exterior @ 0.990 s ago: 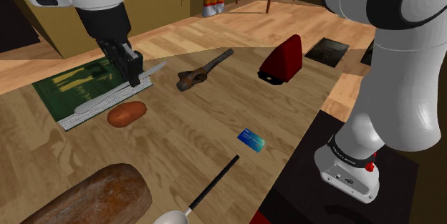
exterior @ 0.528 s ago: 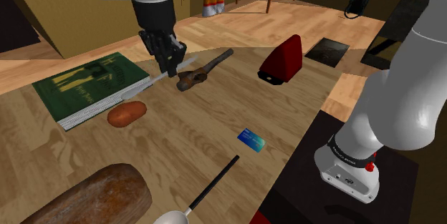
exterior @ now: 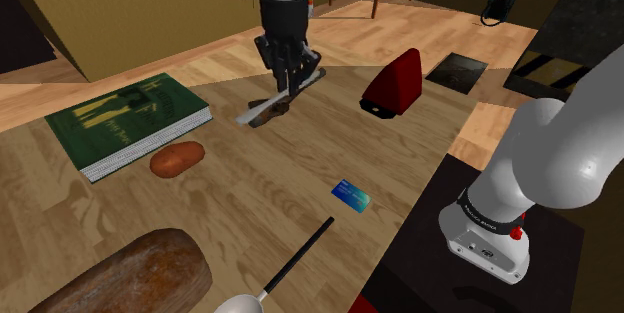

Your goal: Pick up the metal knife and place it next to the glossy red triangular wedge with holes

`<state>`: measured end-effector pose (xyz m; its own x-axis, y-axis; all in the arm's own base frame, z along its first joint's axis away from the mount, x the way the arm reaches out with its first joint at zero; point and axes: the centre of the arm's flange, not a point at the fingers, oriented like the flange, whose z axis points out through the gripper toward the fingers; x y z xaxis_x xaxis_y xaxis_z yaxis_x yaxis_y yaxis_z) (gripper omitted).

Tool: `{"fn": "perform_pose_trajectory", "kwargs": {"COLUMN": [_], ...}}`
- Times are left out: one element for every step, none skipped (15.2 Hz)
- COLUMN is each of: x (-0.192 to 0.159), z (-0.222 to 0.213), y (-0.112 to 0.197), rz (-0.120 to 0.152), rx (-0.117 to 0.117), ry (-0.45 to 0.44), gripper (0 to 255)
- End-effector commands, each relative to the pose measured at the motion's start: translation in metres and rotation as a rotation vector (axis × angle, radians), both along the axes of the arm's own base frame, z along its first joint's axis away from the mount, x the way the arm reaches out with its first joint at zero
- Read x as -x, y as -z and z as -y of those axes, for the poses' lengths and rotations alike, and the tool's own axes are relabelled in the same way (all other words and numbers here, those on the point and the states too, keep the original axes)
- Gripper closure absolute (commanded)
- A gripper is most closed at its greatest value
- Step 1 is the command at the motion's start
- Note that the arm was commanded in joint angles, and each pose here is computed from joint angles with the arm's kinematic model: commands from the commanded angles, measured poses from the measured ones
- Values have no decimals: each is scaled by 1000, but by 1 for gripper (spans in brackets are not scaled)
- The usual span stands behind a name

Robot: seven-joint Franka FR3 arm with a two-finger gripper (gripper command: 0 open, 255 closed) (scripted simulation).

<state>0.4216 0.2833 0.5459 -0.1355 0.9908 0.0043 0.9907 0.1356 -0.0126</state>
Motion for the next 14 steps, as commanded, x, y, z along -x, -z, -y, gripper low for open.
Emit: {"fn": "perform_pose_trajectory", "kwargs": {"x": [11, 15, 20, 24, 29, 34, 38, 43, 48, 52, 57, 62, 66, 71], "z": [28, 40, 52, 65, 77, 89, 102, 114, 127, 139, 151, 164, 176, 188], "y": [-2, -2, -2, -2, -2, -2, -2, -2, -2, -2, -2, -2, -2, -2], "rz": [-1, -1, -1, -1, -1, -1, -1, -1, -1, -1, -1, -1, -1, -1], "rx": [-1, -1, -1, -1, -1, -1, -1, -1, -1, -1, -1, -1, -1, -1], "ry": [0, 0, 0, 0, 0, 0, 0, 0, 0, 0, 0, 0, 0, 0], "gripper": [255, 255, 255, 255, 255, 255, 255, 255, 255, 255, 255, 255, 255, 255]}}
